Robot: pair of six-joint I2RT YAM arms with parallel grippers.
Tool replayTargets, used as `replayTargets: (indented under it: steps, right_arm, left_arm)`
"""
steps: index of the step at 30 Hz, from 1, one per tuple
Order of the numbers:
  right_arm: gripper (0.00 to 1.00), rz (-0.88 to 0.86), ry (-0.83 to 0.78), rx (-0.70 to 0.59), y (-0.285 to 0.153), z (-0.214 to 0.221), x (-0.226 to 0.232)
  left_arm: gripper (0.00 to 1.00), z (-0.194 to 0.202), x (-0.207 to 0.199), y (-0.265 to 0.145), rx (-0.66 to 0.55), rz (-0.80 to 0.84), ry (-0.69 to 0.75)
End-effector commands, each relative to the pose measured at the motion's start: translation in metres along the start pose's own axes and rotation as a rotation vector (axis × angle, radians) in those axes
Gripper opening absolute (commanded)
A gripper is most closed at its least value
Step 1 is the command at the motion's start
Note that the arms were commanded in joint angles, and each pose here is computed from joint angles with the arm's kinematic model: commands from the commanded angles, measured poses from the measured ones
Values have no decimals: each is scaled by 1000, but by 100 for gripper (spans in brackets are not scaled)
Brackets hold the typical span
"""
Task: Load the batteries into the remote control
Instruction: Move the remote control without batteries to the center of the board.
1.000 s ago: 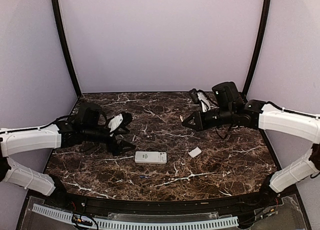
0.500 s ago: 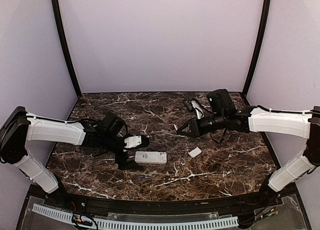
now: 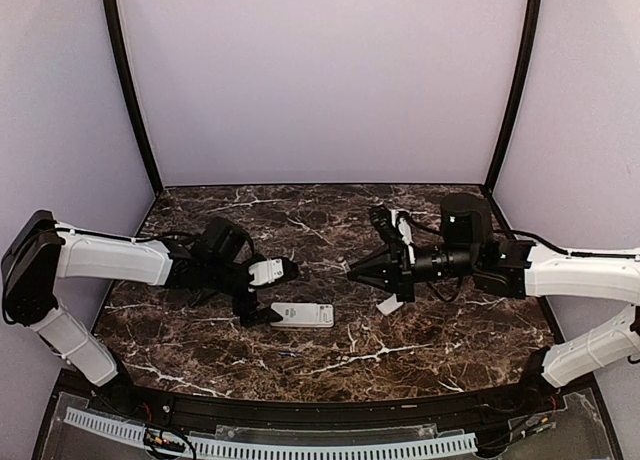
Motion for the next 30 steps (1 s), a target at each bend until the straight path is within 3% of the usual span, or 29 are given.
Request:
replayTargets:
  steps: [1,9,20,30]
  right_arm:
    - [0,-36,-210,-32,1,-11,8]
    - [0,-44,-300,-36,-1,-16,13]
    - [0,-45,-207,20,7,-7,3]
    - [0,-46,-147,16,8,-4,1]
  left_arm:
    - [98,-2,0,0,-3,42,5]
    - [98,-2,-4,3,5,97,-9]
    - [96,3,-9,26,82,237,-29]
    - [90,9,-26,46,179,221,44]
Point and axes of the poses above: each gripper's point midway between its finger pads, its own y axis out along the fingers, its own x axis along the line the jaws close on, z = x × y, the point moved 2 cm from there along -y, back along the fingers, and after that the axes turned 11 degrees about y, right-handed, at the moved point
